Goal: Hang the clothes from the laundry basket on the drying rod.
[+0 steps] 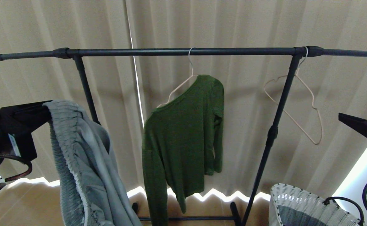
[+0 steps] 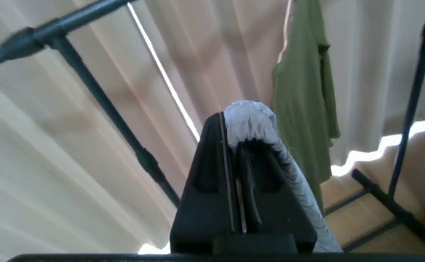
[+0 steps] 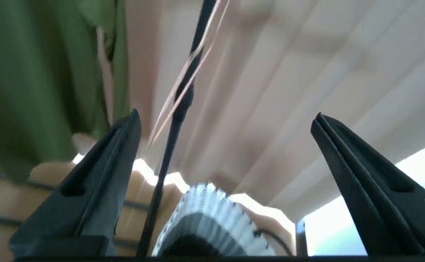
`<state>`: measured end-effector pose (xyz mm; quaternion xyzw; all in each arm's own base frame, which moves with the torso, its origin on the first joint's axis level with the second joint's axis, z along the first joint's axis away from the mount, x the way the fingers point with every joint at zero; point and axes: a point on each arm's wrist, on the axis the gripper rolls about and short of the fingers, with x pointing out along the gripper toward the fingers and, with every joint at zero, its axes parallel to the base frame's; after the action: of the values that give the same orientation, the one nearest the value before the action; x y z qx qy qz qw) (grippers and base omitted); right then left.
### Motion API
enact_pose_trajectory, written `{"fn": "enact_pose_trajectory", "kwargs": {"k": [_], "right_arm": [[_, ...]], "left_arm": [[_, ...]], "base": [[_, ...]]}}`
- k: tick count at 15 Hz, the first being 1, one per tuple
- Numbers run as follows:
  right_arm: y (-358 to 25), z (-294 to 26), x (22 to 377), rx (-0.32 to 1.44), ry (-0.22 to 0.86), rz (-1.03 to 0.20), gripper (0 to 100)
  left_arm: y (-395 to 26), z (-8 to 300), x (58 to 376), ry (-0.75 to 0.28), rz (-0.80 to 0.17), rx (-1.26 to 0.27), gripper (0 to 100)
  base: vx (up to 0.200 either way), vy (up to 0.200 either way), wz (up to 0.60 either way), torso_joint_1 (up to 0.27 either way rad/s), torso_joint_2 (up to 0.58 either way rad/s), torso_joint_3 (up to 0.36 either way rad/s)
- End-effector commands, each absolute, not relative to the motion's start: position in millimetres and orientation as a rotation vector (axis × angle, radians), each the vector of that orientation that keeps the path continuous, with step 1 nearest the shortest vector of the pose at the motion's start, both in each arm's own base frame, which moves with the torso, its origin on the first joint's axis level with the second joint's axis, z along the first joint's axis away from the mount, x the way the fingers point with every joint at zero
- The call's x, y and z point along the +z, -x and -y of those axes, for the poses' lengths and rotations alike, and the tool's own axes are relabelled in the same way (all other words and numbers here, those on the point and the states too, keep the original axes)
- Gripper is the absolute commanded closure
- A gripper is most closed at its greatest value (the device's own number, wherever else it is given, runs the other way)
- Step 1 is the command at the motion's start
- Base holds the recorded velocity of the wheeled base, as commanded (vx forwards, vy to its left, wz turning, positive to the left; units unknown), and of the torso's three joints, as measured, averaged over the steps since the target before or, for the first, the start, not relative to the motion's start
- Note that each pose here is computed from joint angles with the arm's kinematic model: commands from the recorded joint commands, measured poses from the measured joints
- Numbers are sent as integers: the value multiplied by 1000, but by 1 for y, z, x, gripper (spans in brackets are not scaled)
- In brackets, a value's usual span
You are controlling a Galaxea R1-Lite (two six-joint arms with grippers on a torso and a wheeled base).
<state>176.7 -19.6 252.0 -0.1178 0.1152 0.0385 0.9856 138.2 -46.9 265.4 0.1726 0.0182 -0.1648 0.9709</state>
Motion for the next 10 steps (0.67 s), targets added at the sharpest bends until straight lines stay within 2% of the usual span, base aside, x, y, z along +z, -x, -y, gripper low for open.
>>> {"fn": "enact_pose_trajectory", "kwargs": {"k": [1, 3, 4, 6, 8, 10], "right_arm": [[-180, 18, 256, 93, 234, -250, 0], [-186, 16, 263, 109, 229, -289, 0], [-194, 13, 267, 140, 222, -347, 0], [-211, 5, 267, 176, 225, -402, 0], [-231, 5, 260, 115, 235, -448, 0], [-236, 4, 259, 95, 192, -465, 0]], "left_arm": [[-130, 44, 253, -362, -42, -336, 100], [-127, 43, 244, -371, -14, -333, 100], [-126, 43, 241, -365, 24, -328, 100], [-123, 42, 238, -364, 30, -324, 100], [-120, 41, 236, -362, 30, -325, 100], [-120, 41, 235, -361, 26, -324, 100]], "base": [[0, 0, 0, 0, 0, 0], [0, 0, 0, 0, 0, 0], [0, 0, 0, 0, 0, 0], [0, 0, 0, 0, 0, 0], [0, 0, 0, 0, 0, 0], [0, 0, 0, 0, 0, 0]]}}
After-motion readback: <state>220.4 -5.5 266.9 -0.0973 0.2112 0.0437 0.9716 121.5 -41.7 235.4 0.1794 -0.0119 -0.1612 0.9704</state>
